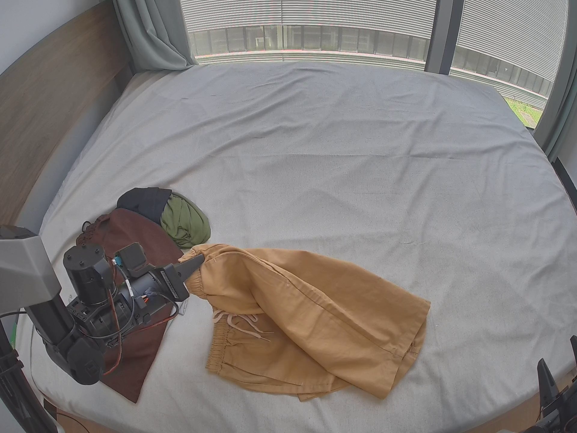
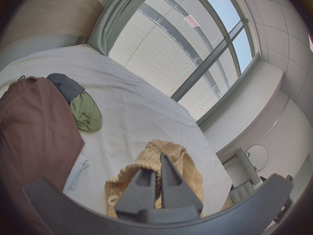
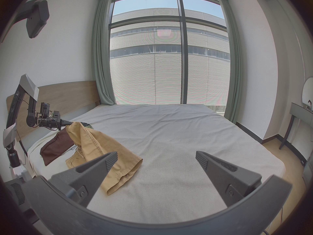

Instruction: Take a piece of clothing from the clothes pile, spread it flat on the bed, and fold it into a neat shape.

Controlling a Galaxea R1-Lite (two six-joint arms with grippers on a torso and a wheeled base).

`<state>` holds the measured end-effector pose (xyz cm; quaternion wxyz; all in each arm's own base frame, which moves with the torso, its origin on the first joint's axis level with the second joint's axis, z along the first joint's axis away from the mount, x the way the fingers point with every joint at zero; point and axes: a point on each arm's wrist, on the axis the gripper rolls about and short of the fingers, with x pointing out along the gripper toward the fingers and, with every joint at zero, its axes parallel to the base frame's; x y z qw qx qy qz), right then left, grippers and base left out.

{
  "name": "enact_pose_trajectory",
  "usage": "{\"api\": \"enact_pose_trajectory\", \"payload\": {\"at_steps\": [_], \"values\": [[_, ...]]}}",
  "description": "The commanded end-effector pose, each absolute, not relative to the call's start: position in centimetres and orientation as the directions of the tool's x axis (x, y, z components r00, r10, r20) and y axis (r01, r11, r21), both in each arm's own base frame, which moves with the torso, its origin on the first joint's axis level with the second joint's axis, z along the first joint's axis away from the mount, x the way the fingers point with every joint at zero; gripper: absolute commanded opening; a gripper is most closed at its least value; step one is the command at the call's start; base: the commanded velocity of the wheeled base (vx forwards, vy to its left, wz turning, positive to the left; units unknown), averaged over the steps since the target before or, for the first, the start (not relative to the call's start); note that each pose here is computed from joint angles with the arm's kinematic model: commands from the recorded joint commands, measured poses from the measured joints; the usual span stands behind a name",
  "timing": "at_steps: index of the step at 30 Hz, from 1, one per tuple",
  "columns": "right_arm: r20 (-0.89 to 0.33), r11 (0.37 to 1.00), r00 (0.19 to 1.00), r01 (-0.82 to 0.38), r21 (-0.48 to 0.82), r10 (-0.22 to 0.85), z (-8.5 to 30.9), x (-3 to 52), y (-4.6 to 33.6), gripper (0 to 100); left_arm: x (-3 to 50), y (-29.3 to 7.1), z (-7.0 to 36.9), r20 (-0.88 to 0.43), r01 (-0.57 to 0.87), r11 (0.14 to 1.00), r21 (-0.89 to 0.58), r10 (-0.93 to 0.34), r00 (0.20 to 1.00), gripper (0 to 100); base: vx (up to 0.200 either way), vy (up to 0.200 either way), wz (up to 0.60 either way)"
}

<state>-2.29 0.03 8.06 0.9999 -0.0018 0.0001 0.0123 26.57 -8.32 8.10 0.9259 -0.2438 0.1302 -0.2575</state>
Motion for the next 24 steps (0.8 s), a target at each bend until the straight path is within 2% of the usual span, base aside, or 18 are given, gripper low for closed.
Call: {"api": "enact_pose_trajectory", "payload": {"at_steps": [1, 21, 23, 24], "values": [[-0.005, 1.0, 1.0, -0.028, -0.003, 0.028, 7.5, -2.3, 0.0, 100, 26.6, -8.4, 8.1, -0.111, 0.416, 0.748, -0.517, -0.541, 0.834, 0, 0.0, 0.0, 0.0], [0.003, 1.0, 1.0, -0.028, -0.005, 0.028, 7.6, -2.2, 0.0, 100, 27.0, -8.4, 7.9, -0.113, 0.414, 0.752, -0.514, -0.537, 0.836, 0, 0.0, 0.0, 0.0], [0.041, 1.0, 0.999, -0.029, 0.002, 0.029, 8.1, -2.3, 0.1, 100, 27.1, -8.4, 8.0, -0.111, 0.414, 0.751, -0.515, -0.537, 0.836, 0, 0.0, 0.0, 0.0], [0.171, 1.0, 0.985, -0.026, -0.005, 0.026, 10.4, -2.9, 0.1, 100, 27.0, -8.4, 7.9, -0.116, 0.411, 0.752, -0.516, -0.537, 0.836, 0, 0.0, 0.0, 0.0]]}}
